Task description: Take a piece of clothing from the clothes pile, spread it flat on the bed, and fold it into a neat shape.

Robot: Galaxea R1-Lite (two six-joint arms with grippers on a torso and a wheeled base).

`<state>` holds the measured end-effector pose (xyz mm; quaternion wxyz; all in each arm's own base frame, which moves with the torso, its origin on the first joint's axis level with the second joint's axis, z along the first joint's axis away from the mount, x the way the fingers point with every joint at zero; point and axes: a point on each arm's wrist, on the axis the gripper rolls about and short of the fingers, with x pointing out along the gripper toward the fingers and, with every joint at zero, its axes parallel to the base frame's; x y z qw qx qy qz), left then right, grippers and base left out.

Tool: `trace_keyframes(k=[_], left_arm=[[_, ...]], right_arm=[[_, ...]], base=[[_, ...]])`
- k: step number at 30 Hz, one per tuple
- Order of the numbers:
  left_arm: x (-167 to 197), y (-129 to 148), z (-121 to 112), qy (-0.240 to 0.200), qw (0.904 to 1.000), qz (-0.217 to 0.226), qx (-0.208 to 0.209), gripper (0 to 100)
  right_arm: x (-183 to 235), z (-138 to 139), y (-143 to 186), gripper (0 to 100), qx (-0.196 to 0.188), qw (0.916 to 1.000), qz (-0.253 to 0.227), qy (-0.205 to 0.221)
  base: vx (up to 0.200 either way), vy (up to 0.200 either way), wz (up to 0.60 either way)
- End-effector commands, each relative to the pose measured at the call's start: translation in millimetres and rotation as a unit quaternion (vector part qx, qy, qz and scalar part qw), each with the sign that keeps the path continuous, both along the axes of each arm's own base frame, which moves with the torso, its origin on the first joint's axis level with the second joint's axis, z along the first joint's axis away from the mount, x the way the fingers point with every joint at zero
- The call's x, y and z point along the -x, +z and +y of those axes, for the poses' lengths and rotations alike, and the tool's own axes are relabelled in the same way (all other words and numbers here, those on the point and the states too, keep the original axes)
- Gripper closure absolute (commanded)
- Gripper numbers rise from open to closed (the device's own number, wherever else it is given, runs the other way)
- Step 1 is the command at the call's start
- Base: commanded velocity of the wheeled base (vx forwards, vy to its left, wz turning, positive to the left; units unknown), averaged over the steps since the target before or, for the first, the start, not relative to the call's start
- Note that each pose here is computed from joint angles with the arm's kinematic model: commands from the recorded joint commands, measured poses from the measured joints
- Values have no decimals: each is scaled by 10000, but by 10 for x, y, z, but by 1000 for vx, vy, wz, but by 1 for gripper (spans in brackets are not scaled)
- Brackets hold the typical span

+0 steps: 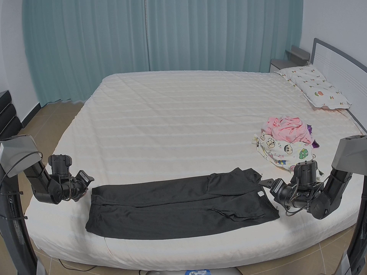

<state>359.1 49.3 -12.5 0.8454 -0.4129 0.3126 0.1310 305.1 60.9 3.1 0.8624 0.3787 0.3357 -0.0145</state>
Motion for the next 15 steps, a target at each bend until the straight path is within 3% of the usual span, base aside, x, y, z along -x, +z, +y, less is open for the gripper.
trace_keyframes(k=[1,5,6,10,15], left_arm=[[15,-22,4,-7,10000,45,2,0],[112,21,-21,-274,9996,67,36,0],[202,27,-45,-651,9978,112,-3,0],[323,7,-93,-1093,9933,219,-290,0],[380,-14,-302,-1506,9869,329,-477,0]], right_arm=[[0,-8,0,0,-1,10000,2,-12],[0,-8,4,0,-2,10000,-6,-12],[1,-8,14,0,-5,10000,-21,-12],[2,-4,28,0,-10,10000,-43,-4],[18,3,24,0,-5,10000,-21,11]], base=[[0,0,0],[0,0,0],[0,0,0],[0,0,0],[0,0,0]])
